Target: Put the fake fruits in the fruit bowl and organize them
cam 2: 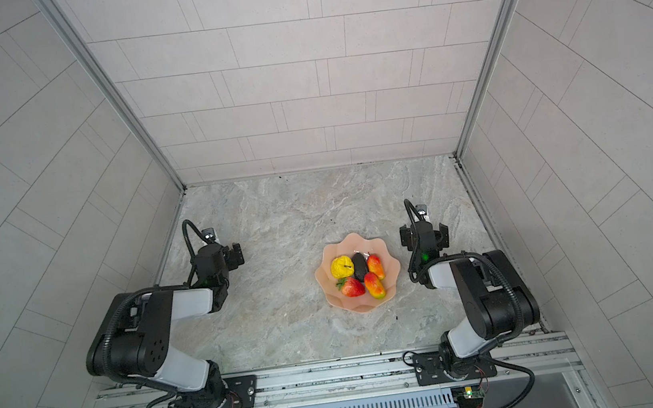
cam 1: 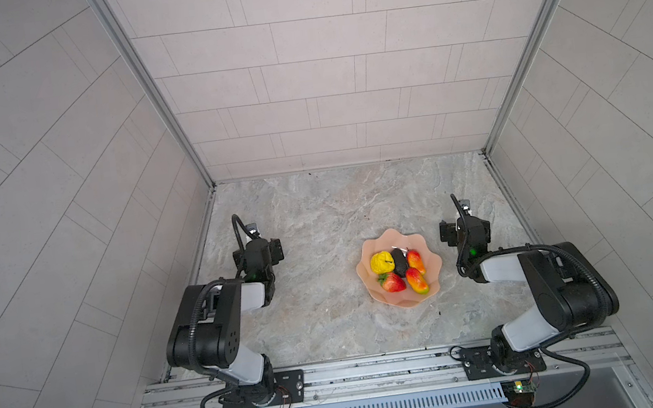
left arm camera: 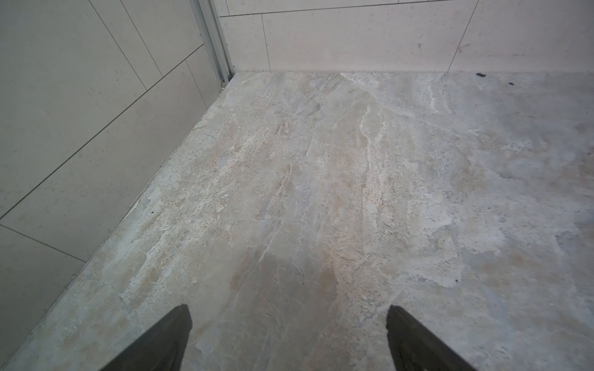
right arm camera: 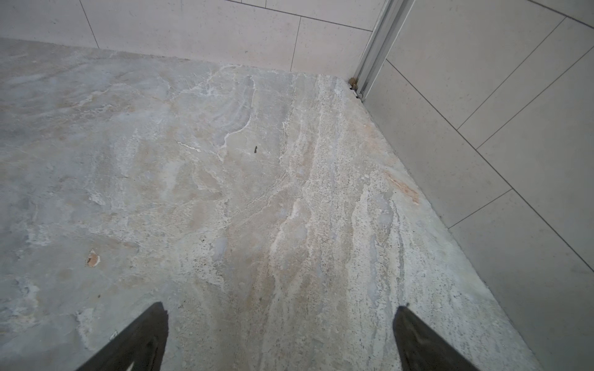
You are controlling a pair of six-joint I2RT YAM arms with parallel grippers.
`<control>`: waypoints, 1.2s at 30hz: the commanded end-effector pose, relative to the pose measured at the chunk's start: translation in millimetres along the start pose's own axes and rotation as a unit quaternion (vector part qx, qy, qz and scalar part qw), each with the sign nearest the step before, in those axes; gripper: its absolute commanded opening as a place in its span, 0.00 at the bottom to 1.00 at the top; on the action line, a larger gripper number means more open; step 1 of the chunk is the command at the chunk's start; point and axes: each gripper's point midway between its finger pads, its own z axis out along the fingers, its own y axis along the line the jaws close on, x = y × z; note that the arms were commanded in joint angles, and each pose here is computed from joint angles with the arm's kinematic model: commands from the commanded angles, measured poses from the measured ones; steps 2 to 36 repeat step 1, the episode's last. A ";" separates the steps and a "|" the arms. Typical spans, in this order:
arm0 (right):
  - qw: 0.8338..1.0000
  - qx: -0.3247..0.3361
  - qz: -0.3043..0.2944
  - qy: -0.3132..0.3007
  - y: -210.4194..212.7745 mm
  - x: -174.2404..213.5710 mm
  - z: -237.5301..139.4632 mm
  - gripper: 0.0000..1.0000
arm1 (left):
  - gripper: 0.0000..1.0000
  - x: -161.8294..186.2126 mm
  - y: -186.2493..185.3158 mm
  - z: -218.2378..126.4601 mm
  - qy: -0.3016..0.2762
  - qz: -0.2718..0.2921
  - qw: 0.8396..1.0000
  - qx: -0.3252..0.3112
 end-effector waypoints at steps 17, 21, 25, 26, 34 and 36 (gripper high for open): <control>1.000 0.001 0.009 -0.010 -0.5 -7.3 -0.1 1.00 | 1.00 -9.9 1.1 -1.6 -0.010 -0.005 1.000 0.000; 1.000 0.001 0.009 -0.010 -0.5 -7.3 -0.1 1.00 | 1.00 -9.9 1.1 -1.6 -0.010 -0.005 1.000 0.000; 1.000 0.001 0.009 -0.010 -0.5 -7.3 -0.1 1.00 | 1.00 -9.9 1.1 -1.6 -0.010 -0.005 1.000 0.000; 1.000 0.001 0.009 -0.010 -0.5 -7.3 -0.1 1.00 | 1.00 -9.9 1.1 -1.6 -0.010 -0.005 1.000 0.000; 1.000 0.001 0.009 -0.010 -0.5 -7.3 -0.1 1.00 | 1.00 -9.9 1.1 -1.6 -0.010 -0.005 1.000 0.000; 1.000 0.001 0.009 -0.010 -0.5 -7.3 -0.1 1.00 | 1.00 -9.9 1.1 -1.6 -0.010 -0.005 1.000 0.000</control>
